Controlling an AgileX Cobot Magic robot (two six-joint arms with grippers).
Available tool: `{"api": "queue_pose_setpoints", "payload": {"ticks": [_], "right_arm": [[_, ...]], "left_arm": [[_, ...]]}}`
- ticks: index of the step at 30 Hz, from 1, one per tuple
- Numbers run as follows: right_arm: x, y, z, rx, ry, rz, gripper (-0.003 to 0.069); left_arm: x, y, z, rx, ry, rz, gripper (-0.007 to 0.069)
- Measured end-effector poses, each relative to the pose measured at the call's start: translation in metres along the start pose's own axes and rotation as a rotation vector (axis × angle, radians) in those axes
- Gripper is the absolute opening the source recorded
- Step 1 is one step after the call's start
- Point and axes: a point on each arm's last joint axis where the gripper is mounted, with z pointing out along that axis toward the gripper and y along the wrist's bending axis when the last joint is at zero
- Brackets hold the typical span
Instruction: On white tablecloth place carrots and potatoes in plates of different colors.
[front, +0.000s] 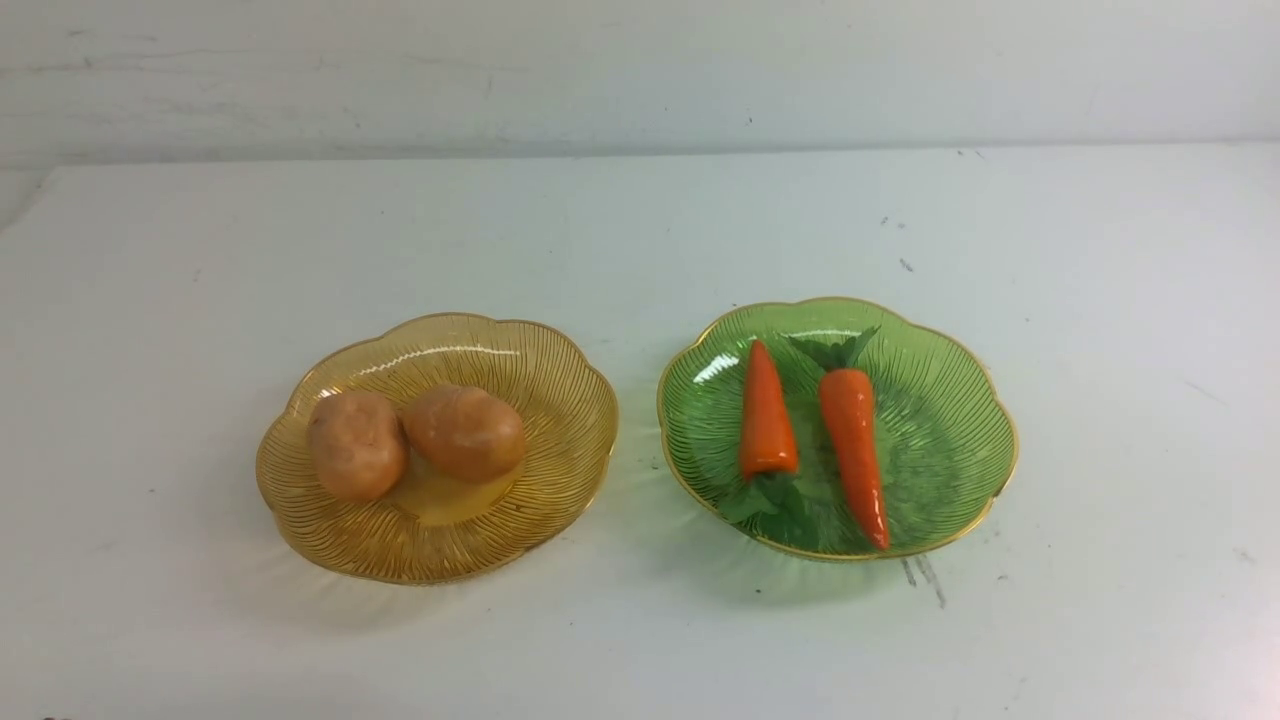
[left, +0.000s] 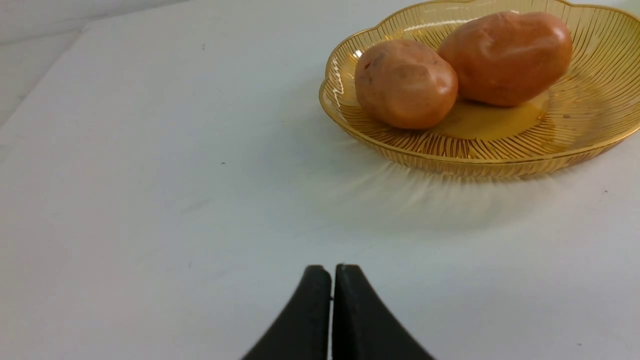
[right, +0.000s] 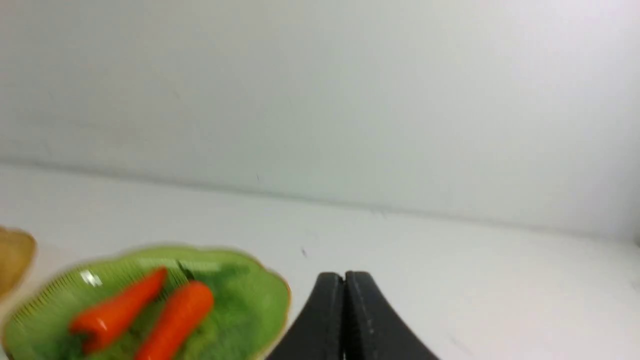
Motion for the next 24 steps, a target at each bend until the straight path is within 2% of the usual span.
{"api": "queue_pose_setpoints", "payload": {"ticks": [4,24], "right_arm": [[0.0143,-0.0012,0.0,0.029,0.098,0.003,-0.0015],[0.0145,-0.0004,-0.0001,0.024,0.101,0.063,-0.0015]], "left_arm": [[0.0001,0.0,-0.0001,0.0,0.001,0.0,-0.0003],[0.0001,0.0001,-0.0001,-0.001,0.001,0.002,-0.0003]]}}
